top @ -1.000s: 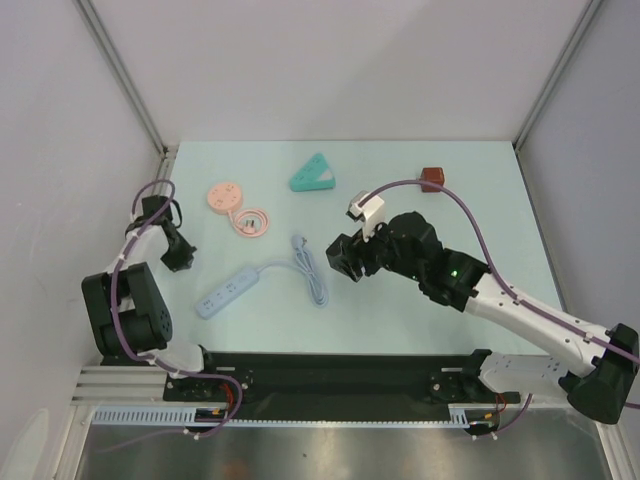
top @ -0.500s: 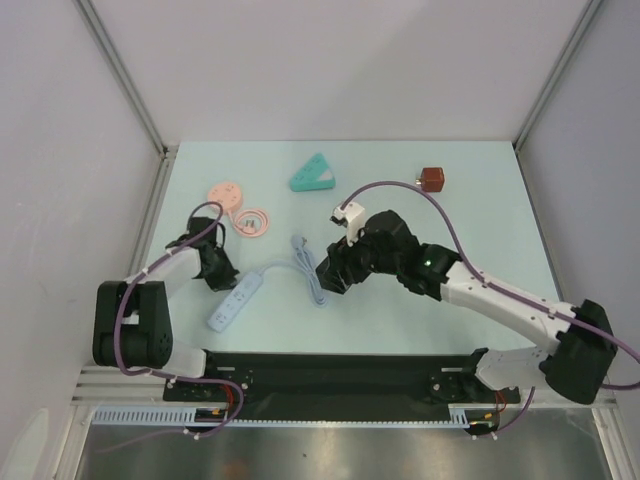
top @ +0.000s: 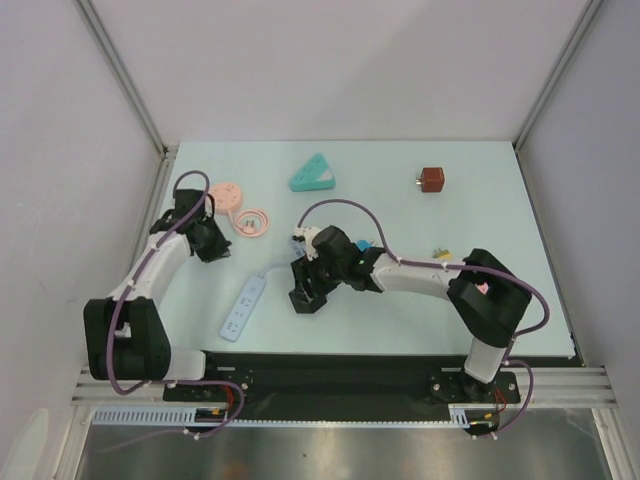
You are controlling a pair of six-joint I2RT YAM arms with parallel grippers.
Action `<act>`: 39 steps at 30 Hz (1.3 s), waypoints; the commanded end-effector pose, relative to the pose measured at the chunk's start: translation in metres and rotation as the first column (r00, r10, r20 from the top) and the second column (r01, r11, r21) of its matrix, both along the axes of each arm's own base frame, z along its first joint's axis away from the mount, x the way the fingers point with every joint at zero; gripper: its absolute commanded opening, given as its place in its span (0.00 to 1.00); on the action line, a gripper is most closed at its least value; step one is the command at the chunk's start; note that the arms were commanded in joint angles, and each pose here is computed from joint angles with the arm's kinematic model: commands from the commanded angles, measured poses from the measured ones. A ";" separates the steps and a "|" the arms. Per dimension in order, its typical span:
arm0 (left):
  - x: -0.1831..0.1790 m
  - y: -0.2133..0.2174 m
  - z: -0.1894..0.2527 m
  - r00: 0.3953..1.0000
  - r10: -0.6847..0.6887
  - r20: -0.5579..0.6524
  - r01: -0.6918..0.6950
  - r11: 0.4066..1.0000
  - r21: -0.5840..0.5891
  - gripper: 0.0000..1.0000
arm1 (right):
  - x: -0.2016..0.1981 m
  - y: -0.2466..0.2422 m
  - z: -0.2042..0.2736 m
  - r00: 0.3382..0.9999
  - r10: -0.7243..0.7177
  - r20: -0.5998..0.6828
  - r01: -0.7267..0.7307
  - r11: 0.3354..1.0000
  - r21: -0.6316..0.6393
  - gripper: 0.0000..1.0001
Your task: Insert the plug
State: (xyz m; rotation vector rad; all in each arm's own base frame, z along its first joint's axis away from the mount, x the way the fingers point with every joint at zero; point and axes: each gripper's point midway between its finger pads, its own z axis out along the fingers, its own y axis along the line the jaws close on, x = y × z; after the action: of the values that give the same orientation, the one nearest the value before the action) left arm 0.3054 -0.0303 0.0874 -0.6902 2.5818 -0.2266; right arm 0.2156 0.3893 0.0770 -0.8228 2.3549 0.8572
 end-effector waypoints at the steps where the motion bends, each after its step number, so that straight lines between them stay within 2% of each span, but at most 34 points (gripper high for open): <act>1: -0.004 0.007 0.011 0.999 -0.032 0.028 0.031 0.999 0.044 0.09 | 0.049 0.009 0.015 0.984 -0.141 0.105 0.139 0.990 0.026 0.00; 4: -0.020 0.009 -0.014 0.997 -0.054 -0.045 0.057 0.997 0.055 0.12 | 0.079 -0.014 0.001 0.961 -0.224 0.163 0.237 0.969 -0.067 0.00; 6: -0.035 0.008 -0.033 0.993 -0.061 -0.101 0.067 0.997 0.048 0.10 | 0.094 -0.033 -0.008 0.949 -0.250 0.191 0.277 0.952 -0.128 0.00; 13: -0.047 -0.018 -0.054 0.986 -0.120 -0.117 0.117 0.993 -0.025 0.08 | 0.148 -0.080 0.006 0.906 -0.286 0.312 0.358 0.912 -0.202 0.00; 17: -0.054 -0.053 -0.064 0.976 -0.185 -0.118 0.166 0.974 -0.154 0.07 | 0.155 -0.071 0.033 0.919 -0.188 0.347 0.263 0.947 -0.182 0.00; 20: -0.067 -0.078 -0.073 0.963 -0.235 -0.129 0.205 0.956 -0.210 0.05 | 0.142 -0.051 0.060 0.935 -0.102 0.339 0.162 0.974 -0.156 0.00; 25: -0.095 -0.111 -0.084 0.951 -0.283 -0.121 0.231 0.915 -0.330 0.04 | 0.107 -0.021 0.092 0.940 0.077 0.332 -0.025 0.987 -0.157 0.00; 28: -0.097 -0.118 -0.074 0.951 -0.297 -0.084 0.247 0.896 -0.370 0.06 | 0.080 -0.003 0.107 0.928 0.200 0.314 -0.166 0.977 -0.131 0.00; 29: -0.093 -0.116 -0.070 0.952 -0.297 -0.072 0.254 0.900 -0.353 0.08 | 0.074 -0.002 0.108 0.914 0.246 0.321 -0.206 0.967 -0.152 0.00; 30: -0.093 -0.104 -0.072 0.952 -0.292 -0.088 0.256 0.923 -0.288 0.09 | 0.061 0.008 0.114 0.891 0.301 0.340 -0.261 0.952 -0.158 0.00; 31: -0.079 -0.099 -0.061 0.958 -0.281 -0.059 0.258 0.933 -0.252 0.10 | 0.054 0.011 0.114 0.873 0.343 0.348 -0.298 0.938 -0.176 0.00; 32: -0.074 -0.093 -0.059 0.960 -0.274 -0.056 0.255 0.941 -0.221 0.17 | 0.044 0.011 0.110 0.853 0.396 0.339 -0.343 0.916 -0.208 0.00; 33: -0.068 -0.080 -0.057 0.967 -0.246 -0.059 0.229 0.952 -0.204 0.23 | 0.033 0.016 0.107 0.801 0.477 0.363 -0.410 0.878 -0.248 0.00; 36: -0.047 -0.071 -0.043 0.979 -0.201 -0.022 0.185 0.936 -0.300 0.40 | 0.025 0.017 0.100 0.747 0.553 0.370 -0.464 0.832 -0.305 0.00; 38: -0.031 -0.062 -0.026 0.989 -0.149 0.018 0.143 0.897 -0.419 0.53 | 0.019 0.023 0.102 0.716 0.588 0.375 -0.503 0.808 -0.306 0.00; 39: -0.024 -0.060 -0.021 0.990 -0.138 0.038 0.140 0.883 -0.449 0.56 | 0.014 0.027 0.103 0.700 0.605 0.379 -0.529 0.796 -0.295 0.00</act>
State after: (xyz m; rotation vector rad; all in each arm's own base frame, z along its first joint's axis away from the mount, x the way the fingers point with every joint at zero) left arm 0.2584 -0.0956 0.0414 -0.6344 2.6851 -0.7147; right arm 0.2320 0.4074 0.1501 -1.5910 1.9353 0.5638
